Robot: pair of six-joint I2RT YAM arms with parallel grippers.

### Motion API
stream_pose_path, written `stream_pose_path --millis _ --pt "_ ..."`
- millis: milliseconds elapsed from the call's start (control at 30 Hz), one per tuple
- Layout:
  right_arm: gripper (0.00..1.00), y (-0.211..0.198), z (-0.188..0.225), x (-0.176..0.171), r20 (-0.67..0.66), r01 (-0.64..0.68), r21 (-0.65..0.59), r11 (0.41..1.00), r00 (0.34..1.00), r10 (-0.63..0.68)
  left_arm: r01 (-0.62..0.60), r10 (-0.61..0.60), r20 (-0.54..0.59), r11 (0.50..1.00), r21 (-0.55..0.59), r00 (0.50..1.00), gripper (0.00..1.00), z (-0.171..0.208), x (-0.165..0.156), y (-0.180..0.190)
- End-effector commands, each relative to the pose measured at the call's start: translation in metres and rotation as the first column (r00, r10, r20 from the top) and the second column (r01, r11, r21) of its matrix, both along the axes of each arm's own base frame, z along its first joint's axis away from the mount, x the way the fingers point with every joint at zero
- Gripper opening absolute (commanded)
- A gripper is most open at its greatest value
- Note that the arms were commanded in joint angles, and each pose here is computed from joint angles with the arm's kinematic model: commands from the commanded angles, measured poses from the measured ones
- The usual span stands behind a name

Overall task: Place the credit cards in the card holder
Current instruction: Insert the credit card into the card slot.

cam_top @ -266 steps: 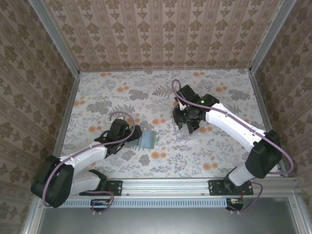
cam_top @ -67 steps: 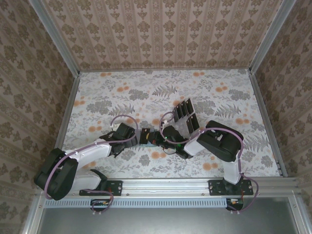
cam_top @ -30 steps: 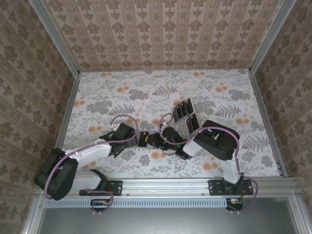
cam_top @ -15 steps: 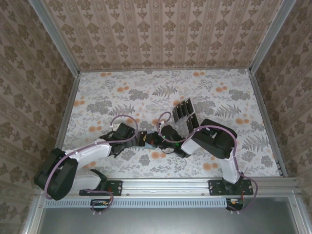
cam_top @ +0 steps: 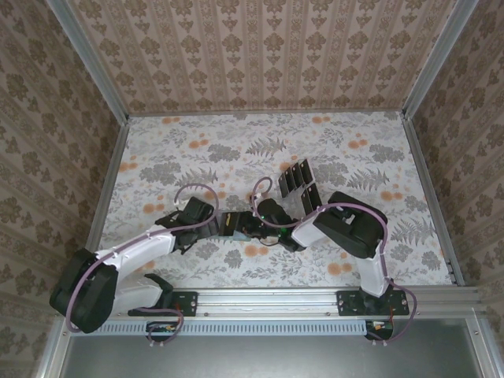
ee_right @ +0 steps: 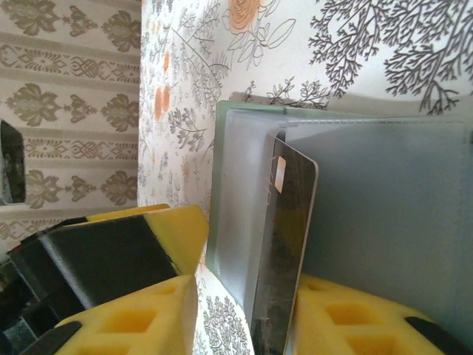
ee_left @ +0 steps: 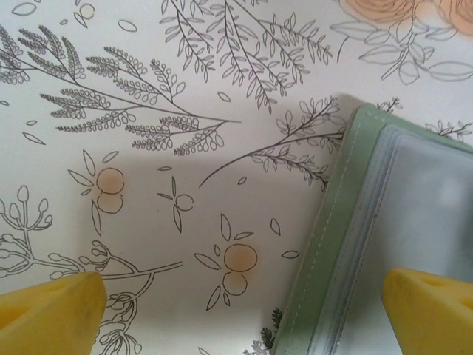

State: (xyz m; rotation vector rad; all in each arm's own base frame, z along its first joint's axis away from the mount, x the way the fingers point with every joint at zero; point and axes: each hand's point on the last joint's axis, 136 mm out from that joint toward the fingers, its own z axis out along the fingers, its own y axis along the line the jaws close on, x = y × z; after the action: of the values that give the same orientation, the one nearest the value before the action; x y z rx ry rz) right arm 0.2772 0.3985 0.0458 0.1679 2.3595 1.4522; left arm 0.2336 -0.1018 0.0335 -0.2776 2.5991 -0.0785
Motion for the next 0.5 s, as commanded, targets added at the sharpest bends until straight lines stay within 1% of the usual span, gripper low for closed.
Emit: stream_pose_path --millis 0,300,467 --pt "0.41 -0.019 -0.030 -0.007 -0.065 -0.010 -0.149 0.989 0.998 0.000 0.009 -0.009 0.004 1.000 -0.018 1.000 0.98 0.009 0.004 -0.002" --pt "0.41 -0.031 -0.030 -0.007 -0.058 -0.023 -0.263 0.964 0.998 0.008 0.015 -0.014 0.016 0.998 -0.060 1.000 0.98 0.012 0.012 -0.007" --pt "0.34 -0.031 -0.034 -0.006 -0.071 -0.034 -0.289 0.957 0.997 0.014 0.020 -0.019 0.012 0.998 -0.068 1.000 0.98 0.009 0.012 -0.009"
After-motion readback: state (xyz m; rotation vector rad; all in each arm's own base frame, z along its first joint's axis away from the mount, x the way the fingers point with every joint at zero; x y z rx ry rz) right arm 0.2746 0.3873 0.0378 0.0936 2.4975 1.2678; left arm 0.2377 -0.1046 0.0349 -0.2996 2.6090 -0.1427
